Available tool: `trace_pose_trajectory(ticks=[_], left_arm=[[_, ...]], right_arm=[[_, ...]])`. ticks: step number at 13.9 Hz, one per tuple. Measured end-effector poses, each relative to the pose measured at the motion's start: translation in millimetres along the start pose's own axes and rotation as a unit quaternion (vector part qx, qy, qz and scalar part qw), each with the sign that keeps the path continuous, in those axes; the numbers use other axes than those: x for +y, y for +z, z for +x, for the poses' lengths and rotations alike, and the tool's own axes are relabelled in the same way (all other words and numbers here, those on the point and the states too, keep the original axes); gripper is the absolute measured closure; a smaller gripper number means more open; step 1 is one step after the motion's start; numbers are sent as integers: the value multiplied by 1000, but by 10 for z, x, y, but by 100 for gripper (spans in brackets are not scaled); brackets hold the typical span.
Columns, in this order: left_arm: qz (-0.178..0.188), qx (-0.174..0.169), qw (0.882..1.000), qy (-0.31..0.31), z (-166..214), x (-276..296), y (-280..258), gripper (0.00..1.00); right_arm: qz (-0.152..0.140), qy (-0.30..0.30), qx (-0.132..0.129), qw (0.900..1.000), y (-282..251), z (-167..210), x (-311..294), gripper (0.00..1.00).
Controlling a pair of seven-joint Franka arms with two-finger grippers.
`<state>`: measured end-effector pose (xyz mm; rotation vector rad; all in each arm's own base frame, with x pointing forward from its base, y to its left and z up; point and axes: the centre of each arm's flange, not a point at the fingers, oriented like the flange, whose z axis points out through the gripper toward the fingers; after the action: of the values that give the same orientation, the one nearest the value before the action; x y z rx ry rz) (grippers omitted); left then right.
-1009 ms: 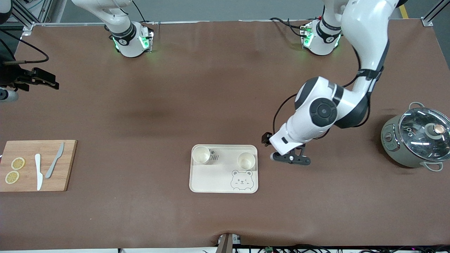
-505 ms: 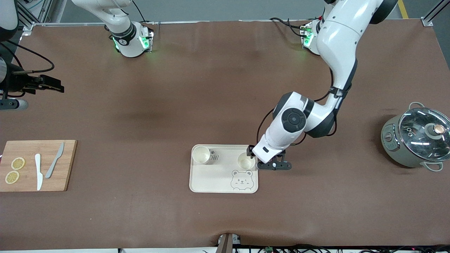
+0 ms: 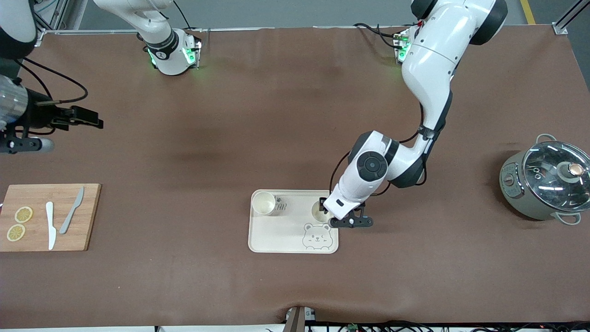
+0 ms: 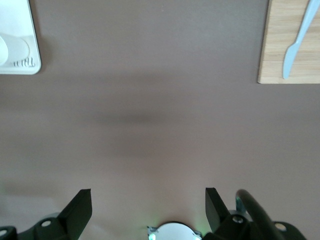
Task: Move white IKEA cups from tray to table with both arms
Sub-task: 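Grasp the cup with the left gripper while the right gripper reaches toward the tray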
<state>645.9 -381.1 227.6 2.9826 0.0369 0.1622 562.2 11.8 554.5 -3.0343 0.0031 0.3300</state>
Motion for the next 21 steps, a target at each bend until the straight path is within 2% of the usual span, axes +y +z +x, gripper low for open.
trace_pose_trajectory(ticks=[4,5,6,10,12,14,18,21], left_arm=[[2,0,1000,3,-35,22,108,84],[2,2,1000,3,-26,22,99,93],[2,4,1000,3,-12,24,85,96],[-3,26,1000,1,134,26,-134,96],[-7,45,999,-5,275,-33,-427,96],[-1,50,999,-16,430,-216,-801,96],[24,31,998,-40,636,-772,-1513,96],[47,5,998,-47,638,-1496,-1720,96]], right_arm=[[11,22,7,1000,203,196,-386,0],[17,26,11,999,229,235,-419,0],[22,28,12,999,261,269,-448,0],[27,60,33,997,424,443,-783,0],[25,67,41,997,566,528,-1048,0],[24,77,44,996,726,610,-1263,0],[17,114,41,992,990,769,-1873,0],[11,125,39,991,1218,910,-2277,0]])
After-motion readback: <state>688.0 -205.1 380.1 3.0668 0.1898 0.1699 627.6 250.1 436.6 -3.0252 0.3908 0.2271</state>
